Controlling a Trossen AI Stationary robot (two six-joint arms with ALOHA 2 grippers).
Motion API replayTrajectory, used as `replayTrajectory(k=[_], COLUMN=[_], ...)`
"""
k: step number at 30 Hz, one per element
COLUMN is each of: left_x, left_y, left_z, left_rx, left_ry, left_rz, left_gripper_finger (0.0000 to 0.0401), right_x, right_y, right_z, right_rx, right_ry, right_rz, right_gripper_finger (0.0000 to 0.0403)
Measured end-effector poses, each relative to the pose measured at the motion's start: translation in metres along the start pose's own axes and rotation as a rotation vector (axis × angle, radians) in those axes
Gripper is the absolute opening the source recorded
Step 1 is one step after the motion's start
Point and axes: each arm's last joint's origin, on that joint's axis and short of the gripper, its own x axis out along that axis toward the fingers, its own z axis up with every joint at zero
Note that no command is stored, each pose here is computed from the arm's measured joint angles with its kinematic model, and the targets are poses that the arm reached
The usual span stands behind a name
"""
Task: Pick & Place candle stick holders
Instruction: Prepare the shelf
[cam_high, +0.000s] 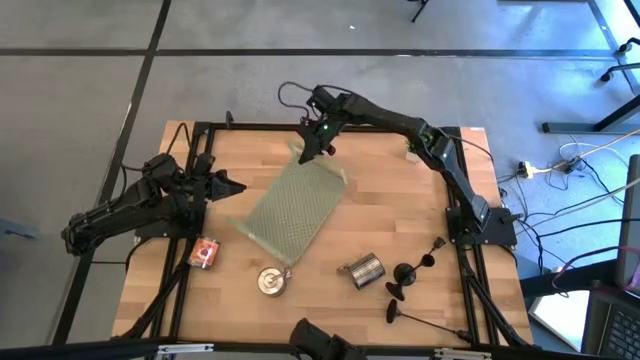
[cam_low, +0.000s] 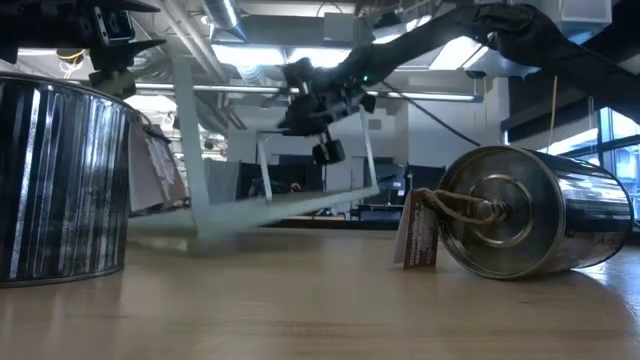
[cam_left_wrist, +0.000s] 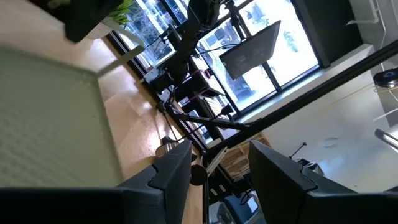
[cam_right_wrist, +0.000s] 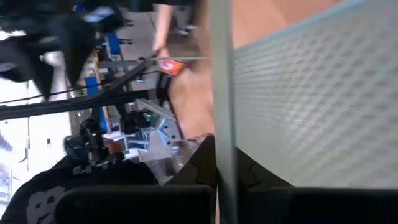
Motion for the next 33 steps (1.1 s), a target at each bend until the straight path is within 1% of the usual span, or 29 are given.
replayTrajectory(k=[5,9,14,24,29,33], left_x=[0.000,0.000,0.000,0.000,0.000,0.000], left_y=[0.000,0.000,0.000,0.000,0.000,-0.001], left_z=[0.000,0.000,0.000,0.000,0.001,0.002], left_rx=[0.000,0.000,0.001,0.010,0.015,0.026], left_ry=[-0.001,-0.002,-0.003,-0.010,-0.019,-0.041], left_rz=[0.001,0.002,0.002,0.007,0.014,0.009], left_gripper_finger=[0.0157,0.0157,0.0157,0.0157,0.0157,0.0157], right_x=[-0.018,-0.030,-0.042,-0.068,-0.078,-0.086], right_y=[0.029,0.050,0.067,0.108,0.121,0.131], right_z=[-0.004,-0.010,-0.017,-0.031,-0.040,-0.046], right_rx=[-0.074,-0.115,-0.139,-0.238,-0.263,-0.275], right_ry=[-0.057,-0.108,-0.166,-0.288,-0.330,-0.388], right_rz=[0.039,0.039,0.022,0.058,0.058,0.033], right_gripper_finger=[0.0001,0.0001,0.0000,0.0000,0.0000,0.0000])
